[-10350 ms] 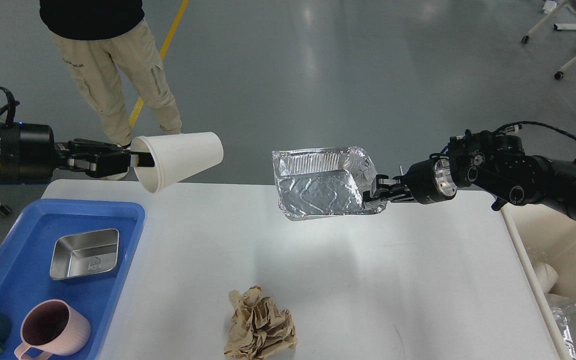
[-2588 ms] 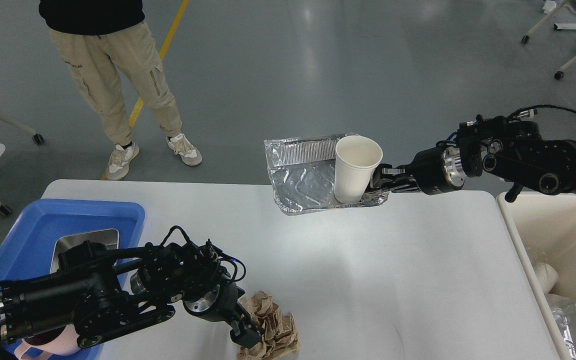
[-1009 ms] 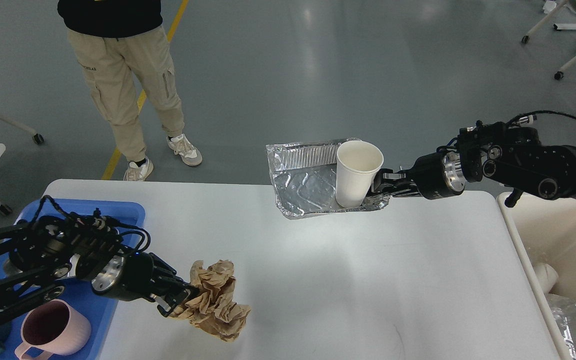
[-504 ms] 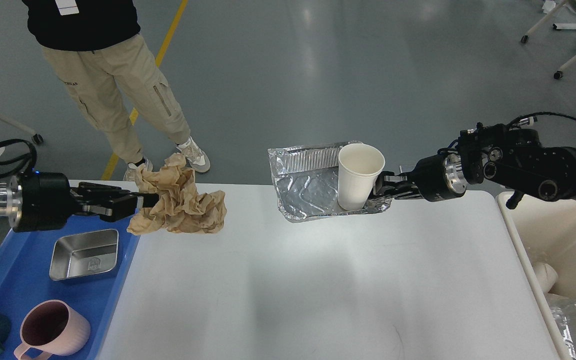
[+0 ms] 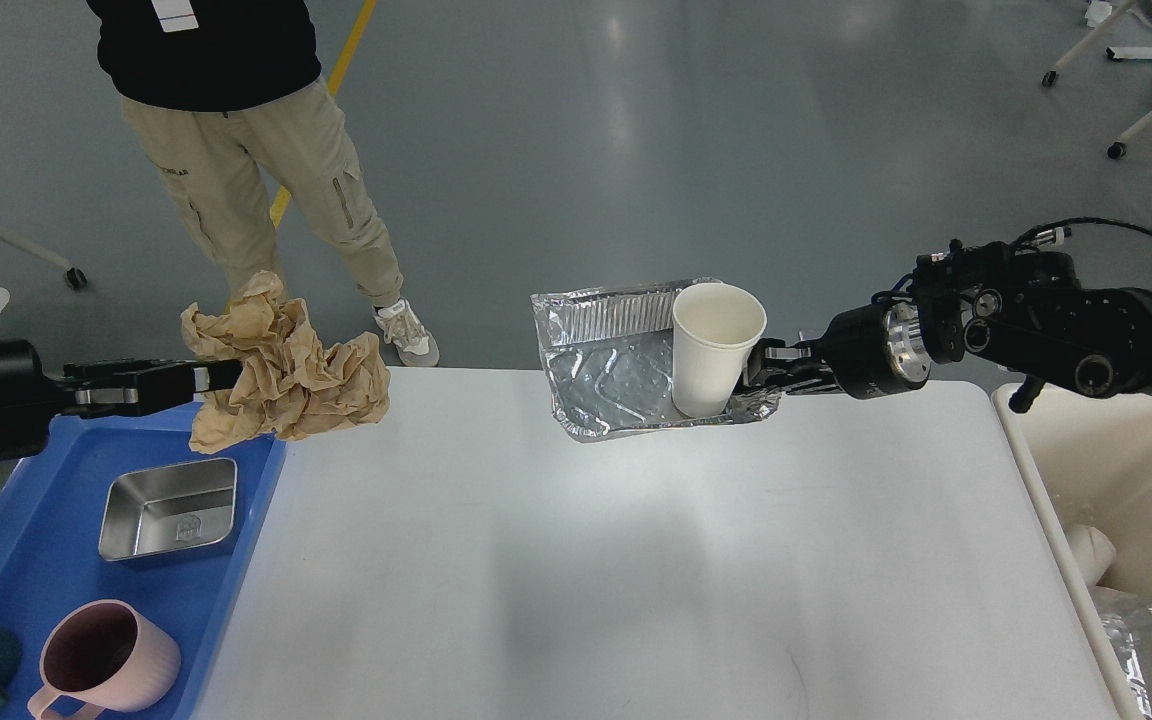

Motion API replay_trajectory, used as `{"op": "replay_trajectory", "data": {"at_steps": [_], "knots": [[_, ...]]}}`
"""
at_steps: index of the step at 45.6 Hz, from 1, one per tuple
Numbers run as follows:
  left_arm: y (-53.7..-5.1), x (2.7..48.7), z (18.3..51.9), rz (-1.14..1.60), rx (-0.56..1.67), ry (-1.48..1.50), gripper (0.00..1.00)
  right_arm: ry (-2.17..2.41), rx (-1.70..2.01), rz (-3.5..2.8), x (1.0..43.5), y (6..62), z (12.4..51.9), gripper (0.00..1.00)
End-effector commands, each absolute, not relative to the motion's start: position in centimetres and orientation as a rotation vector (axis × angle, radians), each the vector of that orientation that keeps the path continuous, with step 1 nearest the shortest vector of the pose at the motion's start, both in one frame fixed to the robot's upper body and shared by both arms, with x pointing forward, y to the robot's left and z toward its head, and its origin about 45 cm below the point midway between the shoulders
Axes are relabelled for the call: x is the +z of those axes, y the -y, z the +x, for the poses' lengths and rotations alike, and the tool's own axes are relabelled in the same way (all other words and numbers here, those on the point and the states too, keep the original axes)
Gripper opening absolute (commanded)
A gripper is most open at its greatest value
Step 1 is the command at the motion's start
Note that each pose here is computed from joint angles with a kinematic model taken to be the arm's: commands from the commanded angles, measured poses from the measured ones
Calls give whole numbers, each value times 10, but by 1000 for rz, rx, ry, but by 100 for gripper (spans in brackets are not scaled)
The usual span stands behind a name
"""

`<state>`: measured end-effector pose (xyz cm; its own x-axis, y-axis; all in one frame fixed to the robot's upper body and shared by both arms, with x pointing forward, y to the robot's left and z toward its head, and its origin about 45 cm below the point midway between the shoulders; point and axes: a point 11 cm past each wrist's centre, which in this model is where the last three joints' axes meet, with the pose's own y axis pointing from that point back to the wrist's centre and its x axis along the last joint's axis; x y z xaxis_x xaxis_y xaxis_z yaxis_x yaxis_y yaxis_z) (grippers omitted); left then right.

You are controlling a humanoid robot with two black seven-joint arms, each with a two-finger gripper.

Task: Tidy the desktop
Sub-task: 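Lift the paper bag high and carry it away from the table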

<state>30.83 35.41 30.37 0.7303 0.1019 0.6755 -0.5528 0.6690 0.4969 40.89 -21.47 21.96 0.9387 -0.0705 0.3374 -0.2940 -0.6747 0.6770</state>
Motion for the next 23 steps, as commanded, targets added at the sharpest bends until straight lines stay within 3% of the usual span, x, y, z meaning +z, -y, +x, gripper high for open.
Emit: {"op": "replay_trajectory", "data": {"at_steps": [1,8,23], "knots": [[-364,304,311,758,447,648,0,257,362,2299,219,215,409,0],[-368,330,323,740,481,696,1,258,363,2298,220,215,409,0],[-329,400,353,683,392,827,1,250,380,2313,226,207,410,0]]}}
